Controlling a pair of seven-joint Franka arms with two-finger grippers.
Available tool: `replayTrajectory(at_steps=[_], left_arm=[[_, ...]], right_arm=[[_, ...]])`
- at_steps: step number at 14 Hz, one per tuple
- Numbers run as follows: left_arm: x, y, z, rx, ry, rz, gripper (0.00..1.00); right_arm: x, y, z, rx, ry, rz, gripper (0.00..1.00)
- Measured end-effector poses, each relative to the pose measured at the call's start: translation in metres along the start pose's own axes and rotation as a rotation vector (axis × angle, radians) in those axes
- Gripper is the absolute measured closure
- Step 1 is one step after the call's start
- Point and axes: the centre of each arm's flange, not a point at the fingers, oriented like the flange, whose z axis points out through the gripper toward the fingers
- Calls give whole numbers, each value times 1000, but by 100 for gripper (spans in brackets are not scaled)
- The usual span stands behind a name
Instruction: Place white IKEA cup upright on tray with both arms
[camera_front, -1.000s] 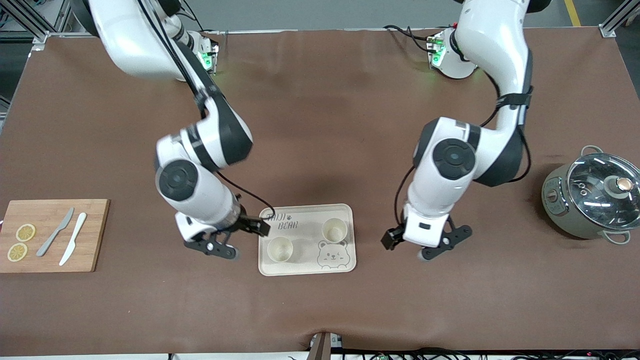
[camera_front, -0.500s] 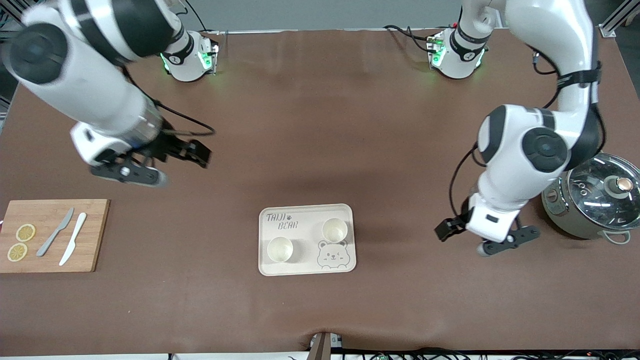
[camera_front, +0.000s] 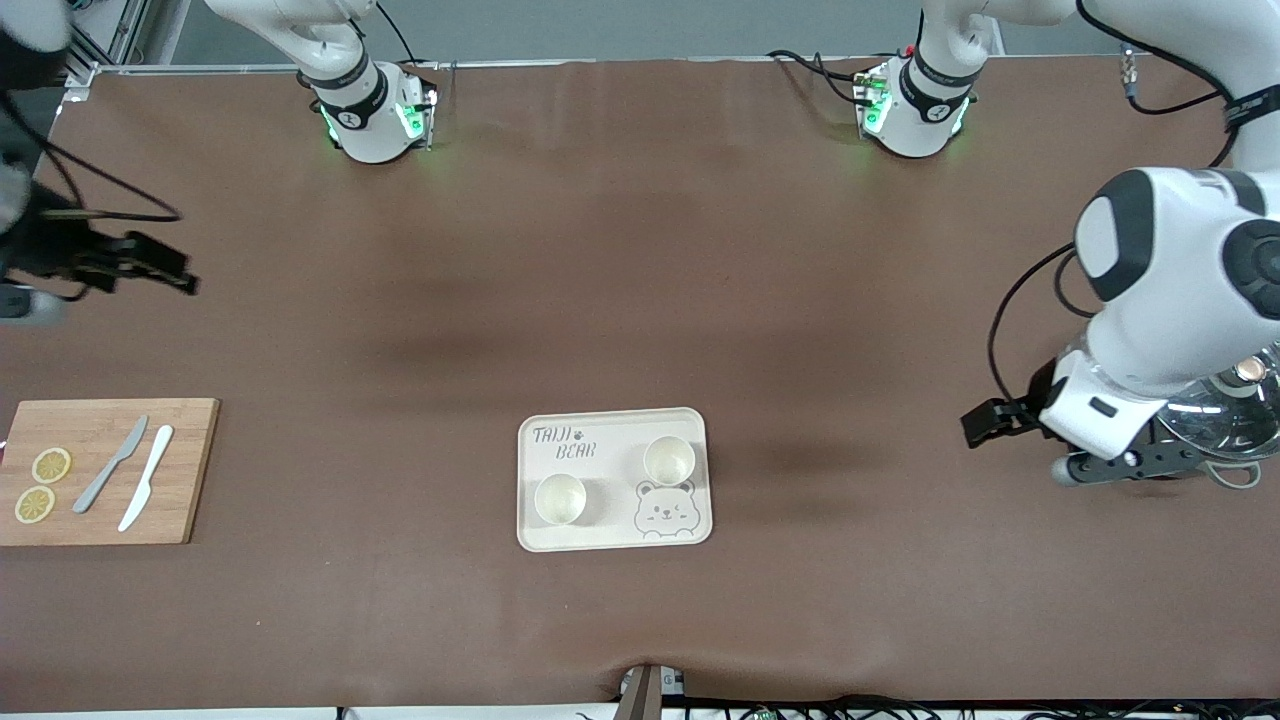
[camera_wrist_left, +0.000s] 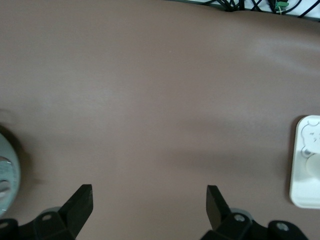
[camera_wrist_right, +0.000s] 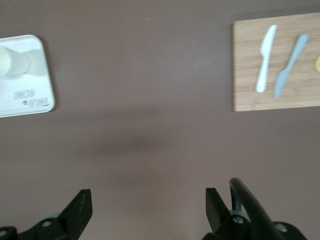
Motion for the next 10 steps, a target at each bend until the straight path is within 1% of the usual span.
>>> replayTrajectory(at_steps=[2, 4, 6, 10], left_arm=[[0, -20, -11, -1, -3, 34, 0], [0, -38, -25, -4, 4, 58, 0], [-1, -52, -48, 1, 27, 76, 0], [-8, -56, -104, -1, 48, 84, 0]], right_arm=[[-1, 34, -1, 3, 6, 6, 0], [-1, 32, -1, 3, 7, -1, 0], [0, 24, 0, 3, 7, -15, 0], [1, 23, 4, 4, -1, -17, 0]])
